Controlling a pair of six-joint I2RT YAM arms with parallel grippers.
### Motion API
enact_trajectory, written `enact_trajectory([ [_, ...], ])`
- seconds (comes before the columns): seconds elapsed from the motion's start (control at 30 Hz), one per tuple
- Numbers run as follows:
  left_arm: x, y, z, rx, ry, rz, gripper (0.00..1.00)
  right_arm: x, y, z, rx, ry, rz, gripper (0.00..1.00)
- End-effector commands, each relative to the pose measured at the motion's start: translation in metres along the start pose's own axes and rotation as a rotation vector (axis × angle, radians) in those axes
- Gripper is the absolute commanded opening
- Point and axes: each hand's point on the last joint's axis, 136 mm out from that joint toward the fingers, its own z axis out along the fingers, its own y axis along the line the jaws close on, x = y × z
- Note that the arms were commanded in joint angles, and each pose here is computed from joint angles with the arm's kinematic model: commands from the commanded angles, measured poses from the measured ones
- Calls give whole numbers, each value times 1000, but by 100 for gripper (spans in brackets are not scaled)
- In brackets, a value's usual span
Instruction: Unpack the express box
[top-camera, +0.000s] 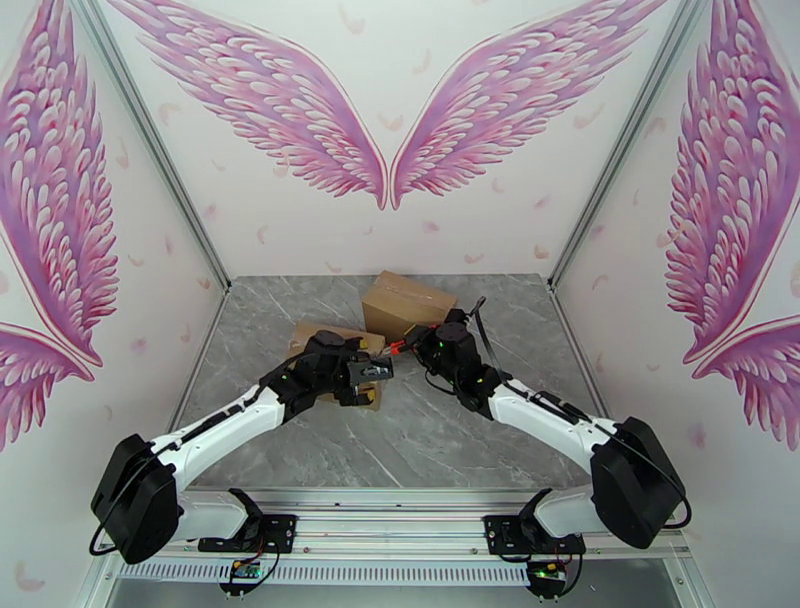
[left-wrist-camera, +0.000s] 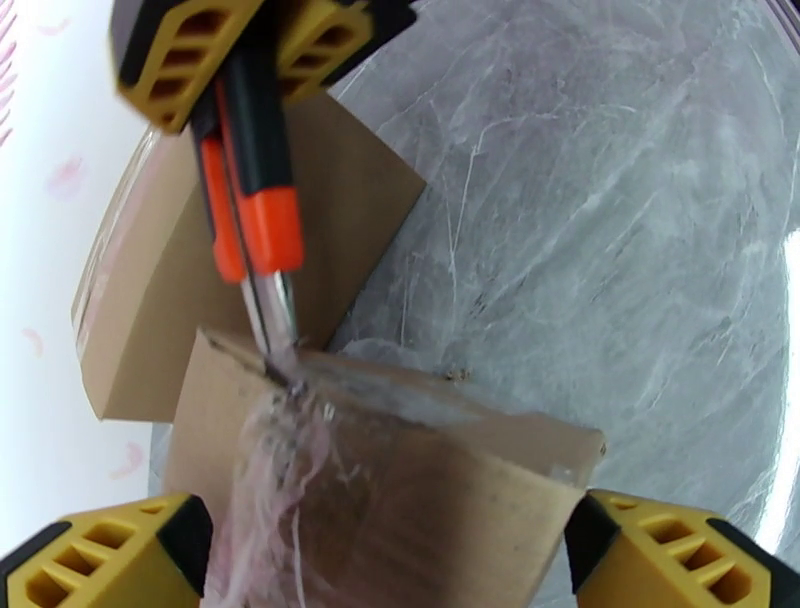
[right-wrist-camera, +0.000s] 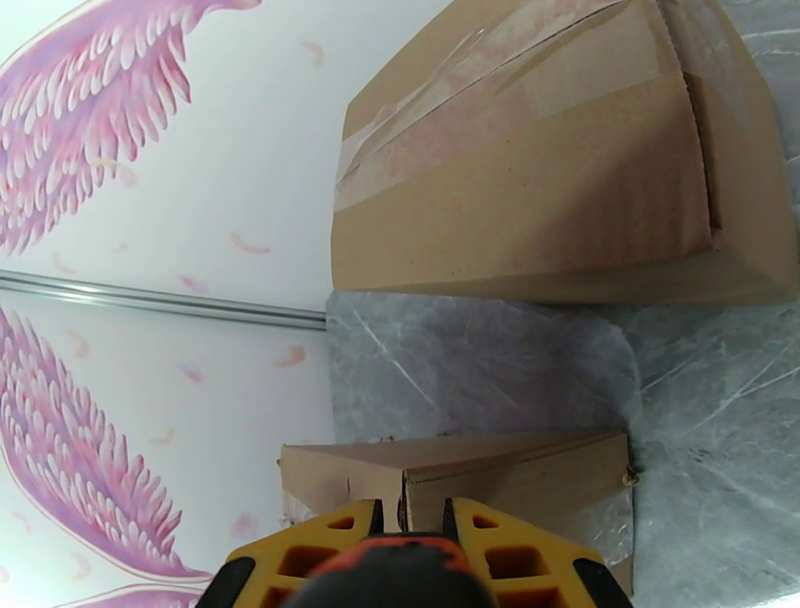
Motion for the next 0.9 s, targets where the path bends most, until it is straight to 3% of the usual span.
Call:
enact_trajectory([
  [0.0, -30, 54, -1, -174, -64, 64, 99, 49, -6, 3, 9, 227, -26, 0],
  [0.37, -7, 85, -9, -212, -53, -80, 99, 62, -11, -1, -10, 323, -58, 0],
  [0.53, 8, 81, -28, -177, -96, -148, 99, 62, -20, -6, -22, 361, -55, 0],
  [0.87, 14, 60, -31, -96, -106, -125, 99, 60, -17, -5, -57, 388, -53, 0],
])
